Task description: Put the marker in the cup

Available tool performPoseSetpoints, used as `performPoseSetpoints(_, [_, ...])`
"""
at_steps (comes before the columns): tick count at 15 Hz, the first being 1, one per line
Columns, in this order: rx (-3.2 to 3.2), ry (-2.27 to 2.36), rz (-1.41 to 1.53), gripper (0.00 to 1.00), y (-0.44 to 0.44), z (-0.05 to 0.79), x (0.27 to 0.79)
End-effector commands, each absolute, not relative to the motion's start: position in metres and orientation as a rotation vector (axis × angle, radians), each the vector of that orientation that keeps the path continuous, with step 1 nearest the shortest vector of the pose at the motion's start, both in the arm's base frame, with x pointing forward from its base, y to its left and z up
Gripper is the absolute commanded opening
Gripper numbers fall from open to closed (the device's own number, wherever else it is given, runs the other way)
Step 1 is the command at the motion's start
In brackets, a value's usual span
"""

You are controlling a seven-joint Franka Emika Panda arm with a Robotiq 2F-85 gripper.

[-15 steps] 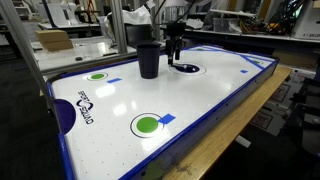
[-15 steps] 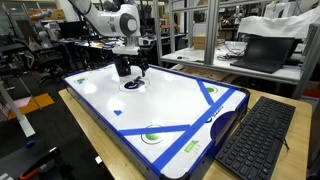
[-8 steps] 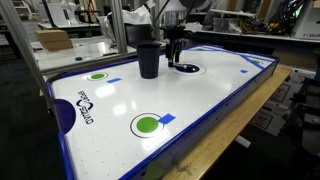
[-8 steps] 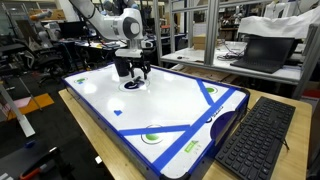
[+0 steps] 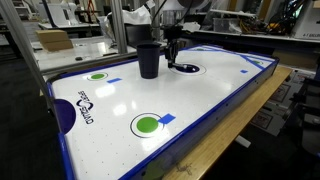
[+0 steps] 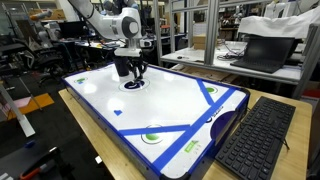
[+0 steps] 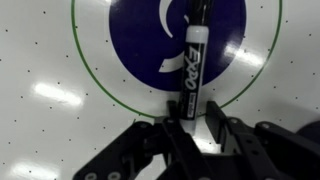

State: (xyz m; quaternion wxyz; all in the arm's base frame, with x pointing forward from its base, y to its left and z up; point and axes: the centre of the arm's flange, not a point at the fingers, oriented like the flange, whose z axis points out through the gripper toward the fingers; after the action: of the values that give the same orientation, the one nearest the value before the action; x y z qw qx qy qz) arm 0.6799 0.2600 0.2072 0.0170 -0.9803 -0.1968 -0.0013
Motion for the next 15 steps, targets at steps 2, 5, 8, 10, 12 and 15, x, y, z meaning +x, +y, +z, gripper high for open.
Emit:
performPoseSetpoints(2, [-3.067, -0.603, 0.000, 0.00, 0.257, 0.207, 0.684])
performPoseSetpoints(5, [-3.064, -0.599, -0.023, 0.05, 0.261, 0.223, 0.681])
performPoseSetpoints(8, [-3.038, -0.609, -0.145, 0.05, 0.274, 0.267, 0.672])
performPoseSetpoints(10, [-3.020, -0.626, -0.246, 0.05, 0.287, 0.312, 0.661])
performPoseSetpoints(12, [-3.010, -0.627, -0.346, 0.05, 0.304, 0.358, 0.645])
performPoseSetpoints(15, [-2.963, -0.621, -0.517, 0.05, 0.331, 0.417, 0.617])
